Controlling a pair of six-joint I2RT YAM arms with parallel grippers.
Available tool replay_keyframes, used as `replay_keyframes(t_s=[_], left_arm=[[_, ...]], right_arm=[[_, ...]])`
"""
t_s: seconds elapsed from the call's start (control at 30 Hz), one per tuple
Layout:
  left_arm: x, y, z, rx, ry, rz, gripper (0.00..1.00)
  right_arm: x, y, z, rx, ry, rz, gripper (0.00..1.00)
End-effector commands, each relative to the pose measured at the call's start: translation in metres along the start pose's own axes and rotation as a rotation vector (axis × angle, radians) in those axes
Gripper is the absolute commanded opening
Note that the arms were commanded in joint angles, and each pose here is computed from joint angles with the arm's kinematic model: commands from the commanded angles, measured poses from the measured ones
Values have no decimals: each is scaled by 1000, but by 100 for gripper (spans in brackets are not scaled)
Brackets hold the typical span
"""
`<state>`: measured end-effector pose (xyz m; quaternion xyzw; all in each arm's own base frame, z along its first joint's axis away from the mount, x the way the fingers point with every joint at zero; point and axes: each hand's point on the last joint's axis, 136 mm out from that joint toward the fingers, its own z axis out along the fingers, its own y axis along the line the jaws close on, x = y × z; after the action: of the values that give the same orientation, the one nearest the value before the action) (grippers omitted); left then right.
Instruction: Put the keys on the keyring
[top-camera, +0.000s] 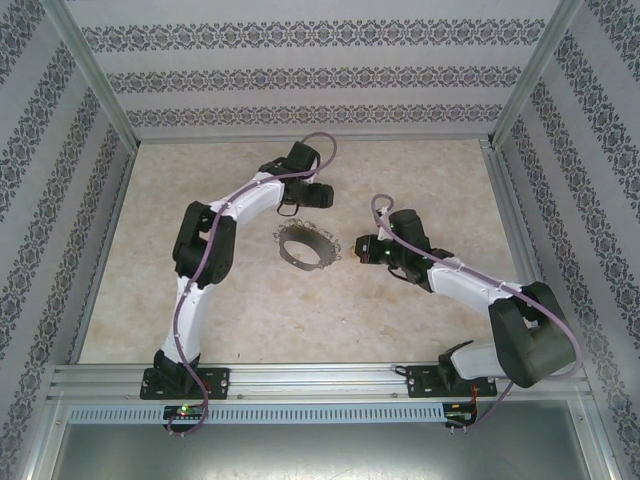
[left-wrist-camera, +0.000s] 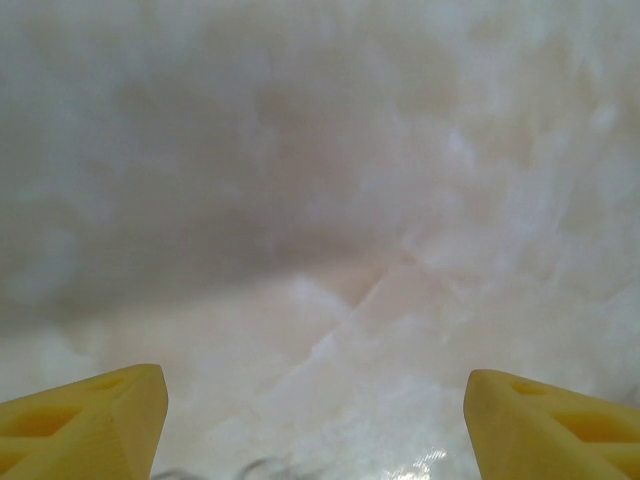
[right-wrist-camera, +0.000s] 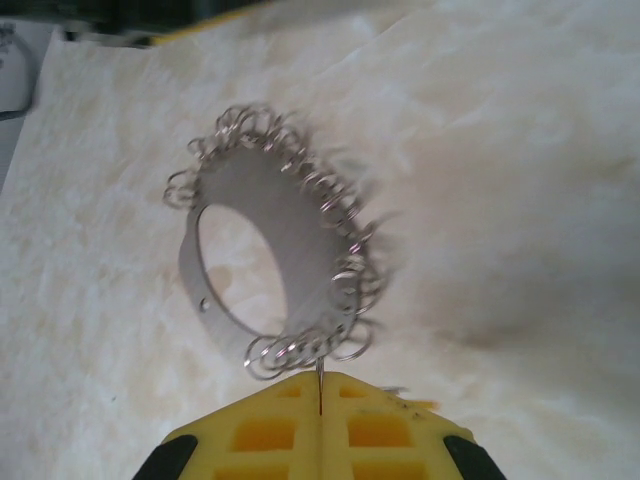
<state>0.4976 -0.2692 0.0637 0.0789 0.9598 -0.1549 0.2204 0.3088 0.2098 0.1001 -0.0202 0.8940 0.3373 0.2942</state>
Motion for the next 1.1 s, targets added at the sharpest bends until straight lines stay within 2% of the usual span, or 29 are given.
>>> replay_keyframes(t_s=[0.0,0.17,0.3,0.7,0.93,1.07], left_arm=[[28,-10,5,53,129,47,78],[43,-6,15,54,160,31,77],[56,1,18,39,186,23,77],[108,10,3,59,228,-82,76],[144,-1,-11,101,233,-186,76],[165,-26,-13,142,241,-243,76]], right_arm=[[13,11,9,-8,21,7,0],[24,24,36,-15,69,12,0],[24,19,52,9,83,41,0],[-5,-12,82,75,57,126,0],[-20,-18,105,64,65,146,0],[-30,-20,118,50,69,157,0]])
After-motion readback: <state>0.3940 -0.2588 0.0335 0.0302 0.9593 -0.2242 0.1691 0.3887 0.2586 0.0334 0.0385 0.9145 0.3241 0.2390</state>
